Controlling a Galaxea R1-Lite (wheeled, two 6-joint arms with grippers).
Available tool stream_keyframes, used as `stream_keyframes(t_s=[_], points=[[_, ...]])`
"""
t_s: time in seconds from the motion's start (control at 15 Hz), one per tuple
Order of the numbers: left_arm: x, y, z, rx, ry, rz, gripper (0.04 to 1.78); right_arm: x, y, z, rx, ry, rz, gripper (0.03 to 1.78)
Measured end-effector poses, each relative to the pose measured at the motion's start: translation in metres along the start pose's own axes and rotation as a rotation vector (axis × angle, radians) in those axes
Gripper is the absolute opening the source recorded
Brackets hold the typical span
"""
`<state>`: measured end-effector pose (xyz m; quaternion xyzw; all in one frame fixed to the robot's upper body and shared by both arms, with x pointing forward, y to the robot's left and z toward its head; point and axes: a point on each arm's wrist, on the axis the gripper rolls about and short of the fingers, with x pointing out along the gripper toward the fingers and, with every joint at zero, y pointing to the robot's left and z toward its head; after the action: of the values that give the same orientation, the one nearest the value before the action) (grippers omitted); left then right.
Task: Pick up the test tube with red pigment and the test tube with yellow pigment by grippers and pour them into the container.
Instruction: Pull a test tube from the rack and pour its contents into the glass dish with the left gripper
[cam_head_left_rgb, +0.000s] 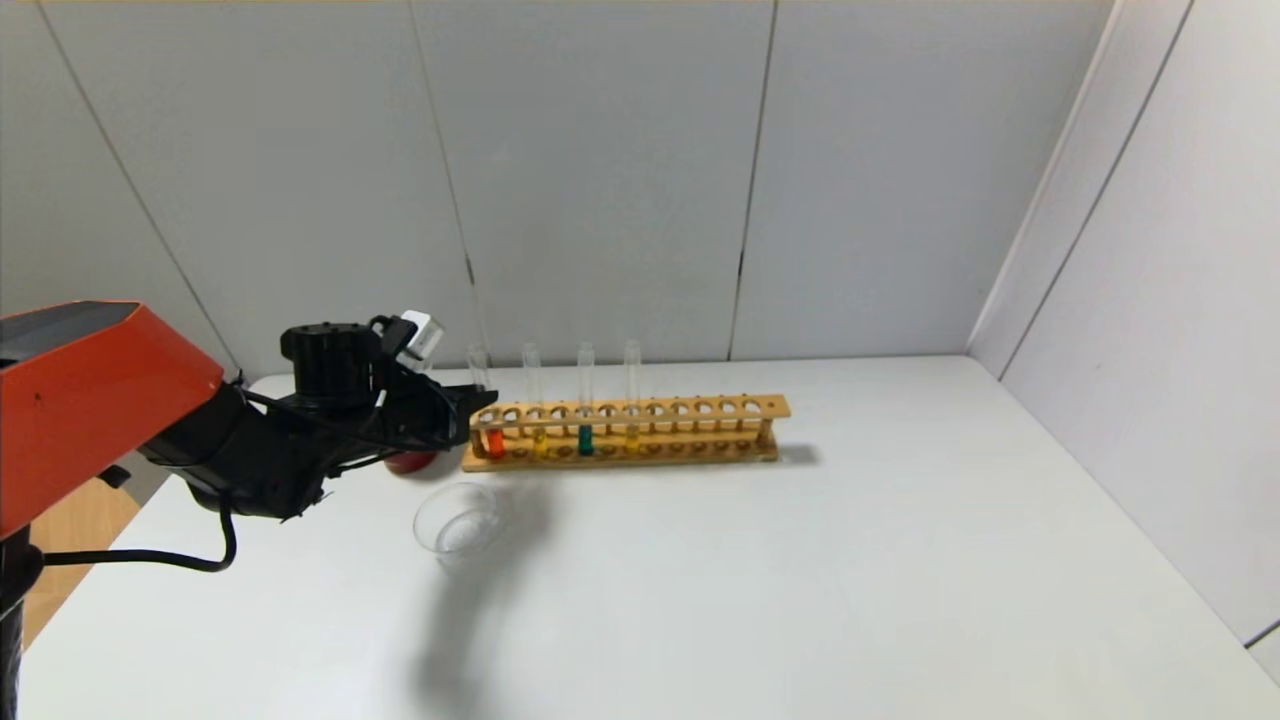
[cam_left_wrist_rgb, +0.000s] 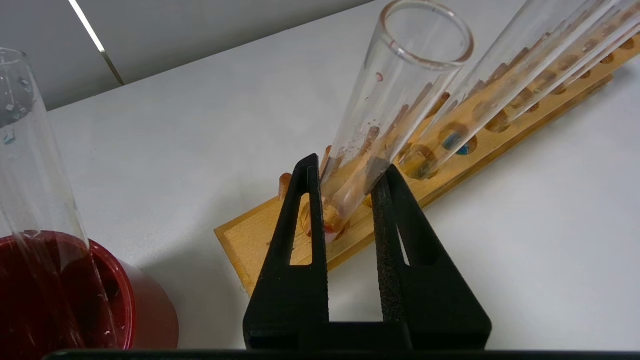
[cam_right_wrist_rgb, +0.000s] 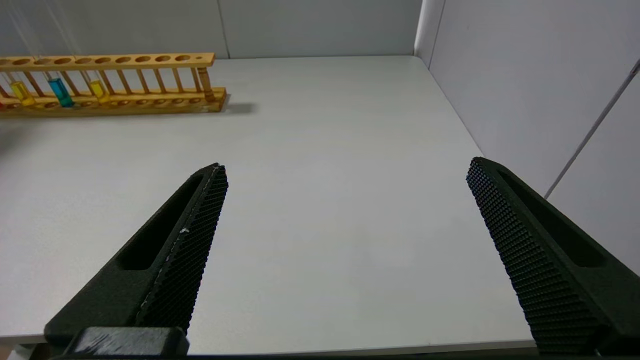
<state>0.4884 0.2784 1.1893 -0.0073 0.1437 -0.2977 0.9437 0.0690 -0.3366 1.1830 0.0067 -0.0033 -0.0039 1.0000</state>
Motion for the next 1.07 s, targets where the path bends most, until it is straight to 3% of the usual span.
stream_keyframes(t_s=[0.27,0.47,0.8,0.93,1.07], points=[[-0.001,-0.003,0.019,0.02,-0.032,0.05,0.32,0.0,0.0,0.0,0.0,0.0,0.001,1.75],[-0.017,-0.01,0.059,0.039,-0.068,0.077,0.32,0.0,0.0,0.0,0.0,0.0,0.0,1.75],[-0.077,-0.037,0.138,0.081,-0.149,0.112,0.32,0.0,0.0,0.0,0.0,0.0,0.0,1.75],[-0.106,-0.05,0.156,0.098,-0.156,0.149,0.32,0.0,0.0,0.0,0.0,0.0,0.0,1.75],[-0.136,-0.058,0.158,0.127,-0.098,0.204,0.32,0.0,0.0,0.0,0.0,0.0,0.0,1.75]])
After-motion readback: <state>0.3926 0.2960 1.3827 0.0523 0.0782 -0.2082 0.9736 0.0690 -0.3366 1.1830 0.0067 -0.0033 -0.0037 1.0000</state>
